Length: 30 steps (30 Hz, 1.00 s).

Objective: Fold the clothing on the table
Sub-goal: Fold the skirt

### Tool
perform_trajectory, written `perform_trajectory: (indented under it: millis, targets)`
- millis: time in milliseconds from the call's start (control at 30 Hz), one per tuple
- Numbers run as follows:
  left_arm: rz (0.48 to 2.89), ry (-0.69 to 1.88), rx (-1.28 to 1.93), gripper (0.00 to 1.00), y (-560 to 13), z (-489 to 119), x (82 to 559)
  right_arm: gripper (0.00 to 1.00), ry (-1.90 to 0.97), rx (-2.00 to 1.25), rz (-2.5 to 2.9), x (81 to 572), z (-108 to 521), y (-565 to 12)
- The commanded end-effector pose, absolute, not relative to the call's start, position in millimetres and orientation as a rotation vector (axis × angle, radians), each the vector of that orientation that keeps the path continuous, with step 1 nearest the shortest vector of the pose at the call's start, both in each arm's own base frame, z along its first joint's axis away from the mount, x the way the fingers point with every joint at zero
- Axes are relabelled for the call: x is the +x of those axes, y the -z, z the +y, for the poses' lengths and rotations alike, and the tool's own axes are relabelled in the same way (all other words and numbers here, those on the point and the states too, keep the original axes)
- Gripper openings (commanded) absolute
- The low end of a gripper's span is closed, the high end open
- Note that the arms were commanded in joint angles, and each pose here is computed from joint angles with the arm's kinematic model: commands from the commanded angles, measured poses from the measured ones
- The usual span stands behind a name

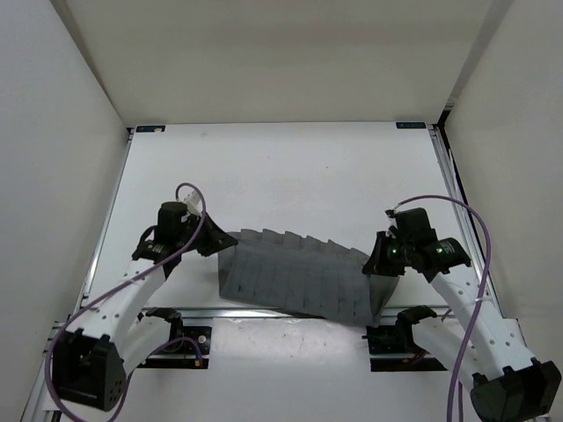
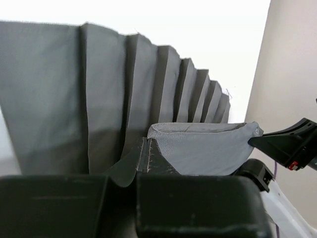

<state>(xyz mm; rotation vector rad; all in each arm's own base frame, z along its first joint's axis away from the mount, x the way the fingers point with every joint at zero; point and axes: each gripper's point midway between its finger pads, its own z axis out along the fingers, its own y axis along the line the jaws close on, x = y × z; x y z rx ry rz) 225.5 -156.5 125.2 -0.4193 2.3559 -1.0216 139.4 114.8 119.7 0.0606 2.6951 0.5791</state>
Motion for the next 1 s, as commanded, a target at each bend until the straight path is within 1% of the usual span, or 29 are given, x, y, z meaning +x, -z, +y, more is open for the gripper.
perform_trajectory:
  millis: [0, 133, 233, 400, 433, 500, 533, 567, 600, 633, 667, 700, 733, 767, 800, 833, 867, 900, 933, 967]
  targets:
    - [2.24, 0.913, -0.334, 0.0, -150, -151, 270, 0.0, -0.502, 0.145, 2.686, 154, 100, -122]
    - [2.255, 0.905, -0.285, 0.0, -153, -165, 292, 0.0, -0.441, 0.226, 2.758, 149, 90, -111]
    - [2.28, 0.881, -0.248, 0.0, -147, -175, 299, 0.0, -0.394, 0.249, 2.789, 144, 86, -108]
    - [2.328, 0.838, -0.221, 0.0, -121, -187, 313, 0.0, -0.349, 0.304, 2.834, 137, 82, -98]
    - [2.306, 0.839, -0.206, 0.0, -124, -189, 320, 0.0, -0.331, 0.325, 2.837, 138, 79, -94]
    - [2.321, 0.821, -0.196, 0.0, -112, -196, 330, 0.0, -0.296, 0.352, 2.838, 141, 76, -89]
    - [2.284, 0.815, -0.171, 0.0, -120, -200, 340, 0.0, -0.276, 0.374, 2.834, 143, 73, -86]
    - [2.289, 0.805, -0.167, 0.04, -114, -205, 346, 0.05, -0.264, 0.418, 2.837, 145, 71, -83]
    - [2.28, 0.775, -0.16, 0.11, -113, -208, 357, 0.12, -0.261, 0.44, 2.832, 149, 69, -81]
    - [2.247, 0.765, -0.151, 0.23, -123, -211, 369, 0.27, -0.258, 0.482, 2.815, 155, 66, -83]
    - [2.256, 0.754, -0.148, 0.32, -120, -211, 375, 0.33, -0.269, 0.515, 2.799, 160, 66, -89]
    - [2.234, 0.764, -0.156, 0.34, -130, -214, 386, 0.41, -0.248, 0.519, 2.754, 172, 63, -102]
    - [2.199, 0.767, -0.165, 0.38, -146, -213, 397, 0.47, -0.191, 0.54, 2.739, 173, 55, -107]
    - [2.17, 0.765, -0.165, 0.43, -160, -212, 403, 0.57, -0.143, 0.546, 2.692, 181, 48, -123]
    - [2.144, 0.747, -0.173, 0.45, -168, -206, 408, 0.62, -0.13, 0.525, 2.652, 189, 46, -140]
    - [2.111, 0.745, -0.173, 0.46, -187, -204, 408, 0.61, -0.108, 0.519, 2.63, 192, 41, -152]
    - [2.092, 0.743, -0.165, 0.45, -197, -202, 410, 0.61, -0.103, 0.515, 2.642, 190, 40, -154]
    - [2.1, 0.75, -0.157, 0.43, -200, -202, 404, 0.58, -0.122, 0.499, 2.658, 189, 40, -158]
    - [2.105, 0.799, -0.13, 0.4, -204, -208, 394, 0.48, -0.128, 0.511, 2.666, 188, 39, -158]
    - [2.134, 0.834, -0.118, 0.3, -197, -210, 383, 0.42, -0.171, 0.513, 2.694, 182, 45, -156]
